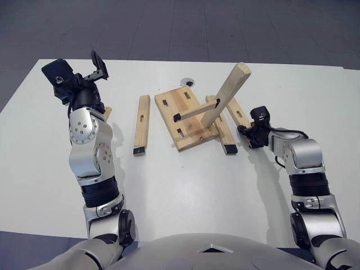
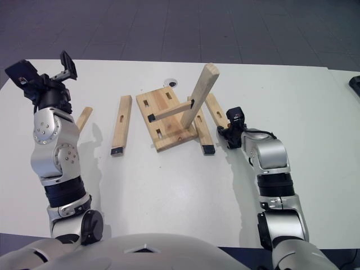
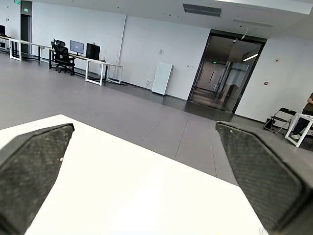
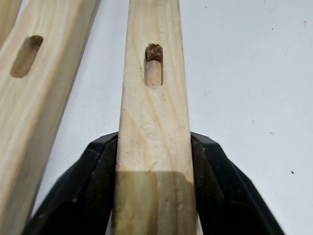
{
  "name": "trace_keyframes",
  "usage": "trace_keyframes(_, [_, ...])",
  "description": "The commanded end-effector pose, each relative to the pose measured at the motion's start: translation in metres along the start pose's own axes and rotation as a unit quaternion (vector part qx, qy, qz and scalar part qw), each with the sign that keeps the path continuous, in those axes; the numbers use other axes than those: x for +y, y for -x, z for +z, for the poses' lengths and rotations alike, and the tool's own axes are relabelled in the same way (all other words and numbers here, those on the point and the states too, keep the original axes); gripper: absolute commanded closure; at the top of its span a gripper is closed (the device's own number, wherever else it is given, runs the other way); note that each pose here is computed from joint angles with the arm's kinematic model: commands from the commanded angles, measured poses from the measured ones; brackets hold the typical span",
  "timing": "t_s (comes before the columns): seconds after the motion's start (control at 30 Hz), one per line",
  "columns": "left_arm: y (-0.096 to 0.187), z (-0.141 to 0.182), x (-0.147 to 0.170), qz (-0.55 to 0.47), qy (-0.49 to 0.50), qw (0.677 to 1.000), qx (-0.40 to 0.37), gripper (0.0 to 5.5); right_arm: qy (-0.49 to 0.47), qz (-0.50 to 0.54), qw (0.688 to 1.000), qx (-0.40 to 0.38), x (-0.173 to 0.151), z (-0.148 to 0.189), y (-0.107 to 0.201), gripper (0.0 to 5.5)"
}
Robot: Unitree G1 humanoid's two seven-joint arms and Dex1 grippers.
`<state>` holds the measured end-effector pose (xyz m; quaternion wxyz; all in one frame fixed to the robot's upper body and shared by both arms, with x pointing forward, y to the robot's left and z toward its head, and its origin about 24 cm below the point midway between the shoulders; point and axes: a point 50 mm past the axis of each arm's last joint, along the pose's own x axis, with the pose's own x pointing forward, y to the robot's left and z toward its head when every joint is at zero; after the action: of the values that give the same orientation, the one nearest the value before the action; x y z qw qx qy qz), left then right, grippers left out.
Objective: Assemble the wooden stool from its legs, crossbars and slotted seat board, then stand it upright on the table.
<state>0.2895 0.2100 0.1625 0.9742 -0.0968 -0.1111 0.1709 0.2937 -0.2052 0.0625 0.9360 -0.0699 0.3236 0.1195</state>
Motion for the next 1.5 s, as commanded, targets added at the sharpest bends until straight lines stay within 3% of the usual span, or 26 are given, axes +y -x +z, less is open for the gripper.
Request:
trace_keyframes(0.03, [-0.003, -0.009, 0.010, 0.010, -0.025, 0.999, 0.031, 0.10, -0.015, -0.018, 0.997, -0.072, -0.002, 0.008, 0.003, 3.46])
trace_keyframes(0.17, [-0.012, 0.011, 0.023, 0.000, -0.010, 1.000, 0.003, 0.10, -0.033, -0.067, 0.958, -0.276, -0.029, 0.071, 0.036, 3.46])
trace_keyframes(0.27, [-0.013, 0.043, 0.014, -0.115, 0.028, 0.991, -0.055, 0.10, -0.014, -0.086, 0.902, -0.423, -0.038, 0.120, 0.078, 3.46])
trace_keyframes(0.37, [-0.004, 0.074, -0.006, -0.261, 0.110, 0.955, -0.087, 0.10, 0.005, -0.056, 0.841, -0.538, -0.026, 0.156, 0.118, 3.46])
trace_keyframes(0.47, [0.015, 0.107, -0.037, -0.415, 0.177, 0.886, -0.109, 0.10, 0.046, -0.009, 0.797, -0.603, -0.001, 0.175, 0.141, 3.46])
trace_keyframes(0.57, [0.029, 0.128, -0.063, -0.502, 0.243, 0.822, -0.120, 0.10, 0.073, 0.038, 0.776, -0.625, 0.021, 0.178, 0.147, 3.46])
trace_keyframes(0.7, [0.035, 0.138, -0.091, -0.541, 0.321, 0.772, -0.089, 0.10, 0.175, 0.080, 0.763, -0.617, 0.055, 0.169, 0.143, 3.46])
trace_keyframes(0.87, [0.038, 0.136, -0.114, -0.544, 0.344, 0.763, -0.060, 0.10, 0.213, 0.126, 0.758, -0.603, 0.079, 0.151, 0.138, 3.46])
trace_keyframes(0.97, [0.036, 0.135, -0.114, -0.530, 0.361, 0.765, -0.057, 0.10, 0.219, 0.135, 0.761, -0.595, 0.083, 0.147, 0.134, 3.46])
trace_keyframes(1.13, [0.037, 0.129, -0.108, -0.522, 0.367, 0.768, -0.044, 0.84, 0.250, 0.126, 0.763, -0.582, 0.088, 0.145, 0.125, 3.46])
trace_keyframes(1.2, [0.039, 0.122, -0.107, -0.529, 0.347, 0.774, -0.035, 0.63, 0.255, 0.135, 0.763, -0.579, 0.092, 0.141, 0.124, 3.46])
trace_keyframes(1.5, [0.048, 0.113, -0.108, -0.550, 0.307, 0.776, -0.028, 2.13, 0.311, 0.112, 0.768, -0.548, 0.095, 0.133, 0.112, 3.46])
